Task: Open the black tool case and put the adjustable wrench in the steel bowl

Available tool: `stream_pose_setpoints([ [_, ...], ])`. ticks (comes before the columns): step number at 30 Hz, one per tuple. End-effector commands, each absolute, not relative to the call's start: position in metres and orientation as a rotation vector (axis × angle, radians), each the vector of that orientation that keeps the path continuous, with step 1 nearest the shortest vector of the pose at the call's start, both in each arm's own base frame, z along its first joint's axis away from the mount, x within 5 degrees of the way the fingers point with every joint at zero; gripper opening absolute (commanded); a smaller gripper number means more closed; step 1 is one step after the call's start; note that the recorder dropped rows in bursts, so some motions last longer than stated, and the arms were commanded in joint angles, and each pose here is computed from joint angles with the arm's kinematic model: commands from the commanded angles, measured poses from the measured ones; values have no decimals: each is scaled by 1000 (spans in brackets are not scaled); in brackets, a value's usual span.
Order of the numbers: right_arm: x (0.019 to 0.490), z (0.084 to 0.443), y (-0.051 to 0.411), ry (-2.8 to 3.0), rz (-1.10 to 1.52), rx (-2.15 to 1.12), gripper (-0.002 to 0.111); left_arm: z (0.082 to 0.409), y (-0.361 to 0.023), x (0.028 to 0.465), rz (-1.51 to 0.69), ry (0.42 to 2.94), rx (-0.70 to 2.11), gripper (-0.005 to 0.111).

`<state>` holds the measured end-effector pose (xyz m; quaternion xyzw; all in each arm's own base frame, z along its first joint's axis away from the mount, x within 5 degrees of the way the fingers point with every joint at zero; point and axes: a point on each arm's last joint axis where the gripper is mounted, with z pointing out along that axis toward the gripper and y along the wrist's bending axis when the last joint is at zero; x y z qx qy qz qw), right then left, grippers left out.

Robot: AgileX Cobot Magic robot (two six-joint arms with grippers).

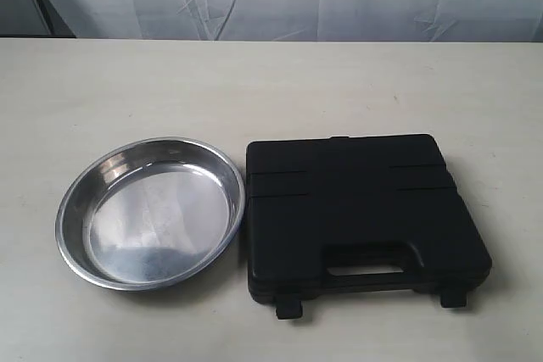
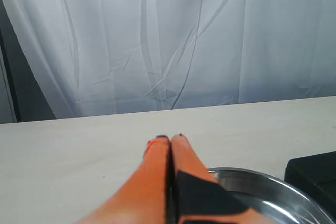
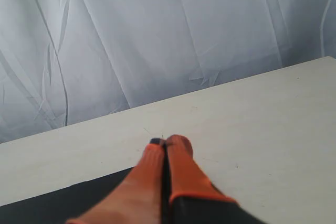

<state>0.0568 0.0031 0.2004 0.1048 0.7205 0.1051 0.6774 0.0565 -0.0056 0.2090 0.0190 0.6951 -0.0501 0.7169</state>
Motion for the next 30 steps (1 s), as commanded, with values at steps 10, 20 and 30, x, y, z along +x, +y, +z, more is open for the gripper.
stream_pose_setpoints([
  [10, 56, 201, 2, 1601, 222, 236, 0, 209, -6, 56, -125, 1535, 39, 0],
  [20, 56, 213, -4, 1358, 632, 675, 0, 209, -6, 56, -125, 1535, 39, 0],
  [30, 48, 241, 23, 1461, 719, 325, 0, 209, -6, 56, -125, 1535, 39, 0],
])
